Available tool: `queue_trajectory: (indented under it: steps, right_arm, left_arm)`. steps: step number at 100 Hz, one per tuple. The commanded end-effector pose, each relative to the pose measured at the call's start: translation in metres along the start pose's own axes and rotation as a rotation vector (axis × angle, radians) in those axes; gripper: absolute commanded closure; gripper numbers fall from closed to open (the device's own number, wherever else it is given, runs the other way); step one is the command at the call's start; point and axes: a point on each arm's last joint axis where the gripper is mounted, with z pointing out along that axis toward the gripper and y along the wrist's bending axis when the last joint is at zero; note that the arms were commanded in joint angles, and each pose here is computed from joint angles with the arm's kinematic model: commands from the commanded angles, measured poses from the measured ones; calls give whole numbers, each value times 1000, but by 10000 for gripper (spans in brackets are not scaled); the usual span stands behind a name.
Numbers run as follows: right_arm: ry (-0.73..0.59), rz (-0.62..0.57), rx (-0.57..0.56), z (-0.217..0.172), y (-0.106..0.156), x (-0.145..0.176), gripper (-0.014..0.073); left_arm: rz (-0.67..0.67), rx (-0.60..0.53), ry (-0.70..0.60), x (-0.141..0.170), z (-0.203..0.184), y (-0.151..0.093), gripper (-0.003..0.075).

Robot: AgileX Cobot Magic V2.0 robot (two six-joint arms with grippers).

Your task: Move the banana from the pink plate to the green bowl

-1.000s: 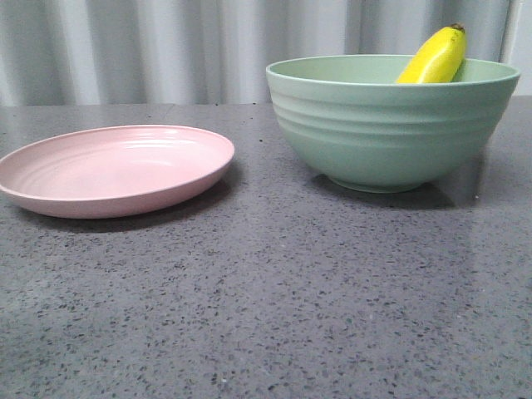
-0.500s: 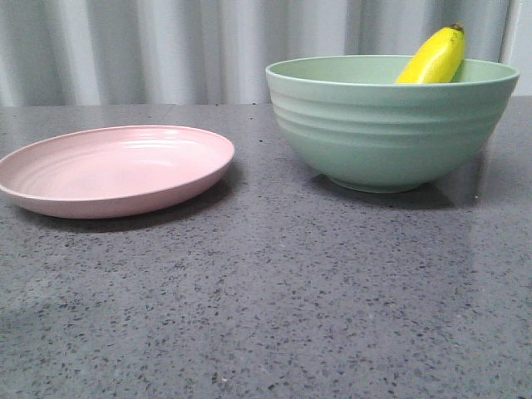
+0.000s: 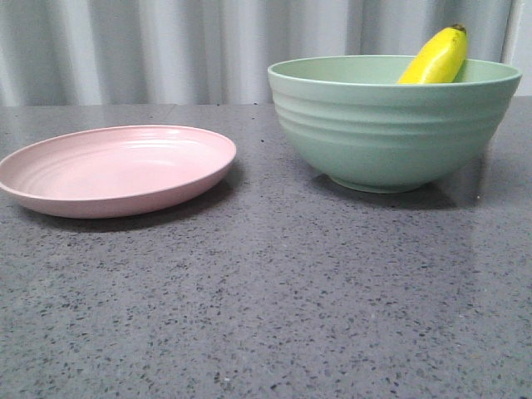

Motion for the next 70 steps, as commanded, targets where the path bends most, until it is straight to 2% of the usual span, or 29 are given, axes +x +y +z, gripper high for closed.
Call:
queue_trajectory:
  steps: [1,8,16,70]
  right_arm:
    - [-112,-16,7,-4,0,-15,669]
    - [-114,-16,6,-5,0,-15,669]
    - [-114,-16,6,-5,0,-15,669]
    - [-114,-16,6,-5,0,-15,669]
  left_arm:
    - [-54,-51,80,15,-3,2,739]
    - [-112,-84,198,25,-4,3,739]
    - [-116,-111,316,36,-7,4,739]
    - [-95,-116,311,35,-7,4,739]
